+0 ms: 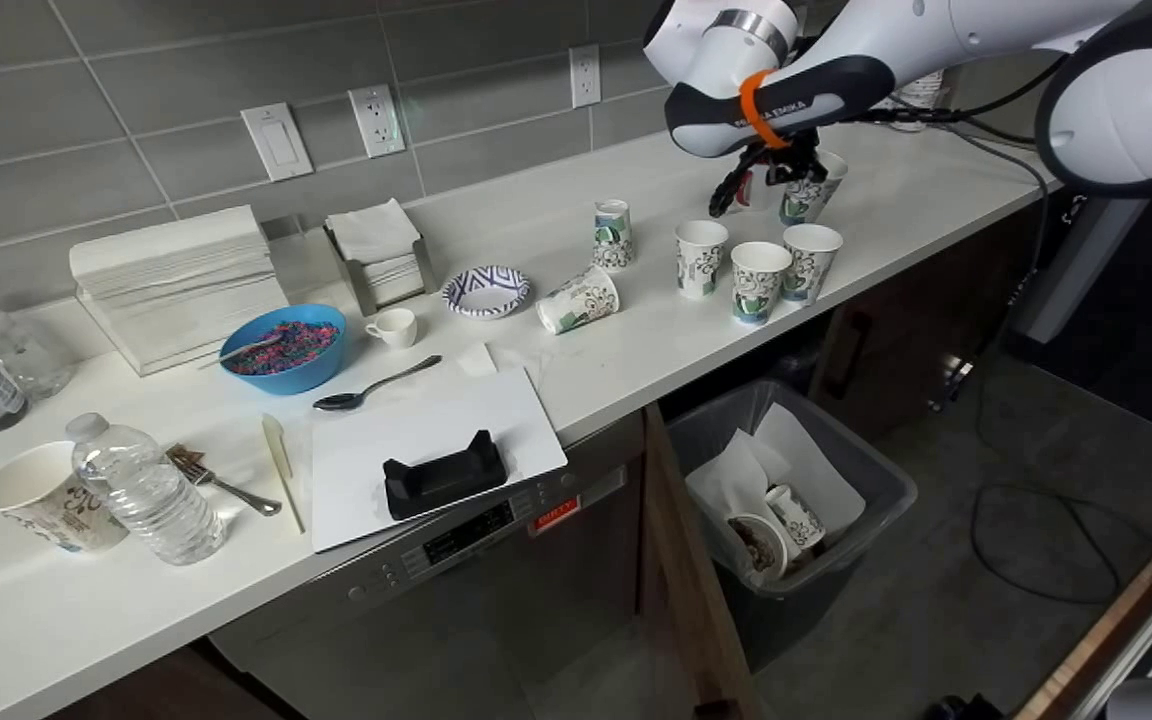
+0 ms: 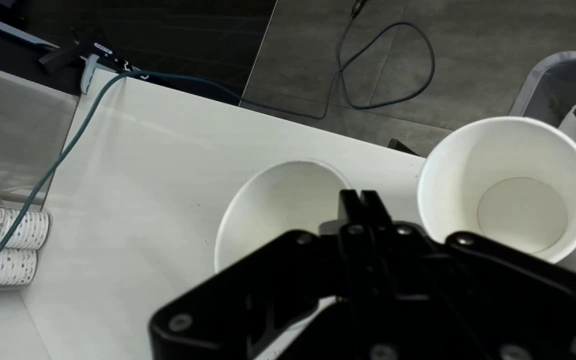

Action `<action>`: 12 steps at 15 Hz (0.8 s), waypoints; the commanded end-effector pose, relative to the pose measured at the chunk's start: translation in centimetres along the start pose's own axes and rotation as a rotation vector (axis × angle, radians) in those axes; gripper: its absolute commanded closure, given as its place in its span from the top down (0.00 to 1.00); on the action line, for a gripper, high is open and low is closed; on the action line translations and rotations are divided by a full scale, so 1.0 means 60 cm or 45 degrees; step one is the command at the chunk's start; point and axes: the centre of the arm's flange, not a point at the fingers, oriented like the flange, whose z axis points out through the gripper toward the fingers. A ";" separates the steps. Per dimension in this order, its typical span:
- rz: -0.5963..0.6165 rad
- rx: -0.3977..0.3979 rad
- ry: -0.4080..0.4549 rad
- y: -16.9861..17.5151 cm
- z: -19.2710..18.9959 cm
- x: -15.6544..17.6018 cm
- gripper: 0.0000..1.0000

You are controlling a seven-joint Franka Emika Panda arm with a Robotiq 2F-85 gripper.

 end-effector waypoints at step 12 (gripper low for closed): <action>-0.044 -0.041 0.057 -0.006 0.004 0.083 0.01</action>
